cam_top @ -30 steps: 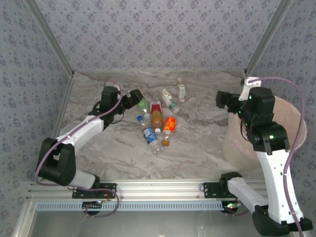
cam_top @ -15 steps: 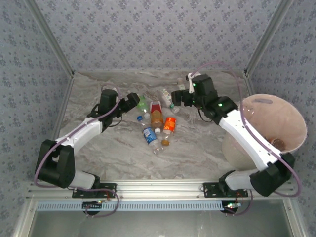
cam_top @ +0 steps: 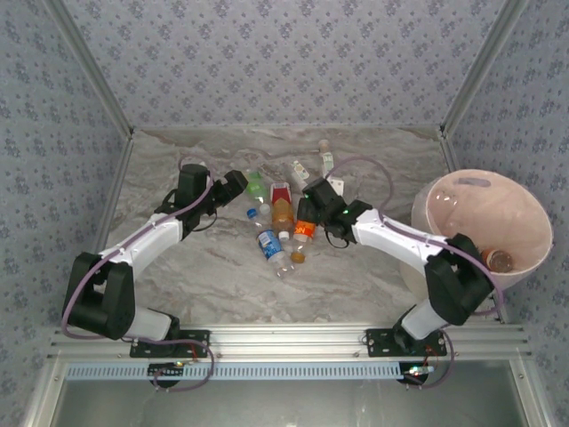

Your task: Put the plastic bottles in the bin

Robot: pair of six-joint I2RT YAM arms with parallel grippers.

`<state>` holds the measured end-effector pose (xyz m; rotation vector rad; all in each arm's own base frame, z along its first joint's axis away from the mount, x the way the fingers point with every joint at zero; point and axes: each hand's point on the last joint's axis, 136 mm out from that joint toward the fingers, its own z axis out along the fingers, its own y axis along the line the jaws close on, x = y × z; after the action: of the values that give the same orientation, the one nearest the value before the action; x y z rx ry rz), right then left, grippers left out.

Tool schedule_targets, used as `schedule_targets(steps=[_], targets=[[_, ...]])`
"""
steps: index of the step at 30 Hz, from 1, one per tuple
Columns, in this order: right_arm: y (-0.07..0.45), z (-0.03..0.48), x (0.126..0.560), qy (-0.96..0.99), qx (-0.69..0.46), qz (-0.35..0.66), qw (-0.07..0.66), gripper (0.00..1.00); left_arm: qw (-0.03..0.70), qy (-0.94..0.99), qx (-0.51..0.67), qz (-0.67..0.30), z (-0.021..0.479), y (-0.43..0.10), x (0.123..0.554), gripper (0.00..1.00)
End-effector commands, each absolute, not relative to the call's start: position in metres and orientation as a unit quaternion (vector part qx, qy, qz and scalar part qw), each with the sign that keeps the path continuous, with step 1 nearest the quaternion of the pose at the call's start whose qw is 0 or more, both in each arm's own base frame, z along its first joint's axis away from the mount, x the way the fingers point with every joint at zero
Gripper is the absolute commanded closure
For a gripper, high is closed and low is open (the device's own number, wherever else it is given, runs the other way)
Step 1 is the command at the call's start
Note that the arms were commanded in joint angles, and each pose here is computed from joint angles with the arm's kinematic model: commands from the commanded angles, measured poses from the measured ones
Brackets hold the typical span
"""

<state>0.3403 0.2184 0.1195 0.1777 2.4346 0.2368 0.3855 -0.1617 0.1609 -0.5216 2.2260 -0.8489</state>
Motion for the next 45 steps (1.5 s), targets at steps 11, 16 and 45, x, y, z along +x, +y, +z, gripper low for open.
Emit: schedule_targets(steps=[11,16,45], targets=[[0.229,0.062,0.331,0.955,0.092,0.077,0.271,0.21,0.34,0.859,-0.211,-0.318,0.154,-0.155,0.38,0.02],[0.228,0.051,0.33,0.959,0.094,0.066,0.261,0.2,0.336,0.86,-0.213,-0.319,0.151,-0.156,0.38,0.02],[0.212,0.144,0.348,0.891,0.032,0.094,0.442,0.49,0.316,0.866,-0.226,-0.315,0.136,-0.157,0.379,0.02]])
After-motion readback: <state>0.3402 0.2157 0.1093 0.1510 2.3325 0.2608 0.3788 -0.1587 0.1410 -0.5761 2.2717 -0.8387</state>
